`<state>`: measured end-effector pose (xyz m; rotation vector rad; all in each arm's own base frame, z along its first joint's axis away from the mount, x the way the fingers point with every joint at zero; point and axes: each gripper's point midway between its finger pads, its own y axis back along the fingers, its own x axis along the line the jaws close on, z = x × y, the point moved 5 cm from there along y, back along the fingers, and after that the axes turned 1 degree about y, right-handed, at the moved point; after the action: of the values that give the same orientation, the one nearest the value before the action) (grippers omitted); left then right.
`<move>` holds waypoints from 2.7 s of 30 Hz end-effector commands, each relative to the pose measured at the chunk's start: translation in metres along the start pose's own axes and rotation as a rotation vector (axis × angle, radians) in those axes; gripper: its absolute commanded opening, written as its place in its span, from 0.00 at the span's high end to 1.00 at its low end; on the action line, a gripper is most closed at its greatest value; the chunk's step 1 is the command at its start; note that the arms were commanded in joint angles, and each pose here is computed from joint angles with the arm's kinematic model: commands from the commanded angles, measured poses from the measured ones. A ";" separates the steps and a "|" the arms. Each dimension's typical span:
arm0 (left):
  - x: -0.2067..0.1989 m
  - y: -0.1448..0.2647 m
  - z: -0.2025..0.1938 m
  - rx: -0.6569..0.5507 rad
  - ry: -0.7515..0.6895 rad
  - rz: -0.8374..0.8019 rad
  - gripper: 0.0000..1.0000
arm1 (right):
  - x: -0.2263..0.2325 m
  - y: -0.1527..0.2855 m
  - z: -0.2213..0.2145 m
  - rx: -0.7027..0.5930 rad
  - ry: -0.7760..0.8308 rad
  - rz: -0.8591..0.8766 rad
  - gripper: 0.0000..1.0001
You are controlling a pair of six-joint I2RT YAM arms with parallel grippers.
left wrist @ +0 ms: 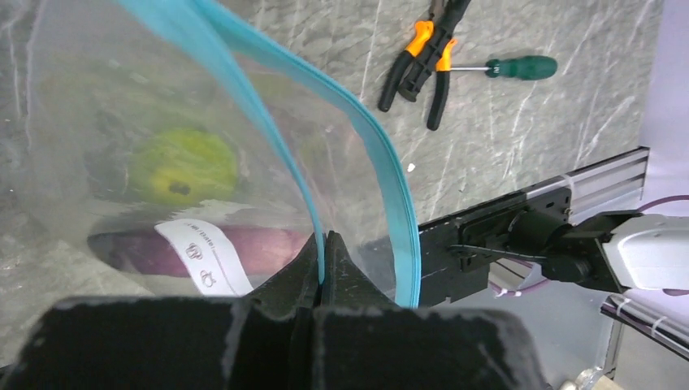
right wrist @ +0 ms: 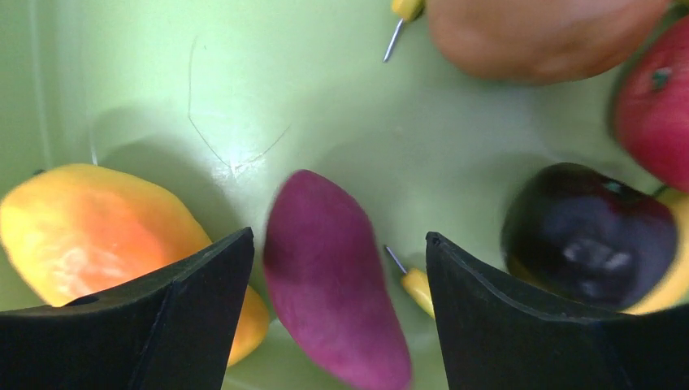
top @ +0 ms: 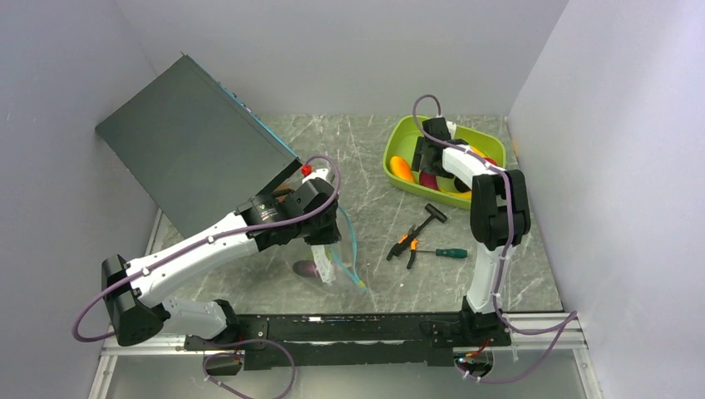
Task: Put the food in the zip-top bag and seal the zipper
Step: Pick up the fake vegetable from the bin, then place the fake vegetable in the zipper food storage bag.
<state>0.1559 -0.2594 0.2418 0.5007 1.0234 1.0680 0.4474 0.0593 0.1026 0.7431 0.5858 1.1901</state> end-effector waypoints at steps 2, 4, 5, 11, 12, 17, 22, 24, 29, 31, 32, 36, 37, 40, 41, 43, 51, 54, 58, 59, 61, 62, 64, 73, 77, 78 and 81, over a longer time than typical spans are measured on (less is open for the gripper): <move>-0.016 0.020 0.020 -0.090 0.024 -0.091 1.00 | 0.016 -0.012 0.000 0.021 -0.002 0.068 0.23; -0.016 0.026 0.022 -0.104 0.031 -0.107 1.00 | 0.017 -0.013 -0.001 0.022 0.001 0.076 0.24; -0.015 0.028 0.023 -0.110 0.034 -0.110 1.00 | 0.016 -0.014 -0.002 0.023 0.002 0.071 0.25; -0.005 0.033 0.016 -0.115 0.052 -0.109 1.00 | 0.013 -0.009 0.003 -0.014 0.014 0.064 0.56; -0.003 0.032 0.014 -0.113 0.056 -0.112 1.00 | 0.013 -0.005 0.005 -0.029 0.011 0.072 0.62; 0.006 0.034 0.007 -0.116 0.077 -0.126 1.00 | 0.015 0.029 0.015 -0.130 -0.005 0.124 0.91; 0.009 0.044 0.008 -0.144 0.089 -0.151 1.00 | 0.019 0.083 0.033 -0.263 -0.009 0.201 1.00; 0.008 0.048 0.008 -0.152 0.092 -0.166 1.00 | 0.022 0.107 0.037 -0.302 -0.010 0.248 1.00; 0.012 0.053 0.008 -0.173 0.104 -0.180 1.00 | 0.048 0.174 0.034 -0.383 0.001 0.521 1.00; 0.013 0.055 0.009 -0.184 0.112 -0.184 1.00 | 0.056 0.200 0.031 -0.418 0.024 0.613 1.00; 0.014 0.056 0.008 -0.186 0.114 -0.189 1.00 | 0.061 0.212 0.027 -0.425 0.038 0.683 1.00; 0.015 0.059 0.005 -0.194 0.133 -0.228 1.00 | 0.084 0.277 -0.002 -0.434 0.067 1.143 1.00; 0.016 0.059 0.004 -0.198 0.139 -0.238 1.00 | 0.087 0.295 -0.012 -0.441 0.073 1.263 1.00; 0.016 0.060 0.002 -0.204 0.149 -0.273 1.00 | 0.108 0.359 -0.050 -0.486 0.197 1.559 1.00; 0.017 0.061 0.001 -0.206 0.150 -0.281 1.00 | 0.111 0.382 -0.061 -0.519 0.234 1.619 1.00; 0.018 0.062 0.000 -0.204 0.151 -0.283 1.00 | 0.113 0.414 -0.079 -0.586 0.266 1.710 1.00; 0.015 0.060 -0.004 -0.195 0.175 -0.340 1.00 | 0.109 0.474 -0.096 -0.667 0.137 1.978 1.00; 0.008 0.062 -0.002 -0.199 0.178 -0.379 1.00 | 0.117 0.475 -0.104 -0.622 0.065 2.041 1.00; -0.001 0.067 0.001 -0.186 0.182 -0.418 1.00 | 0.130 0.461 -0.113 -0.610 0.031 2.015 1.00; -0.003 0.068 0.001 -0.183 0.178 -0.430 1.00 | 0.132 0.457 -0.115 -0.604 0.037 1.997 1.00; -0.005 0.068 0.001 -0.181 0.176 -0.440 1.00 | 0.134 0.448 -0.118 -0.611 0.042 1.955 1.00; -0.005 0.068 0.001 -0.179 0.180 -0.441 1.00 | 0.135 0.442 -0.119 -0.617 0.042 1.933 1.00; -0.006 0.068 0.001 -0.177 0.189 -0.447 1.00 | 0.137 0.430 -0.121 -0.623 0.055 1.870 1.00; -0.007 0.066 -0.003 -0.167 0.193 -0.473 1.00 | 0.146 0.394 -0.125 -0.657 0.137 1.672 0.77; -0.008 0.066 -0.003 -0.156 0.188 -0.464 1.00 | 0.148 0.388 -0.116 -0.666 0.129 1.585 0.48; -0.008 0.065 -0.003 -0.154 0.187 -0.464 1.00 | 0.150 0.386 -0.116 -0.662 0.143 1.571 0.43; -0.008 0.065 -0.003 -0.155 0.197 -0.469 1.00 | 0.154 0.380 -0.112 -0.647 0.154 1.513 0.30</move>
<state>0.1203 -0.2337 0.2805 0.0768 1.1348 0.8155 0.1660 0.3022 0.3032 0.5317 -0.4226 2.7142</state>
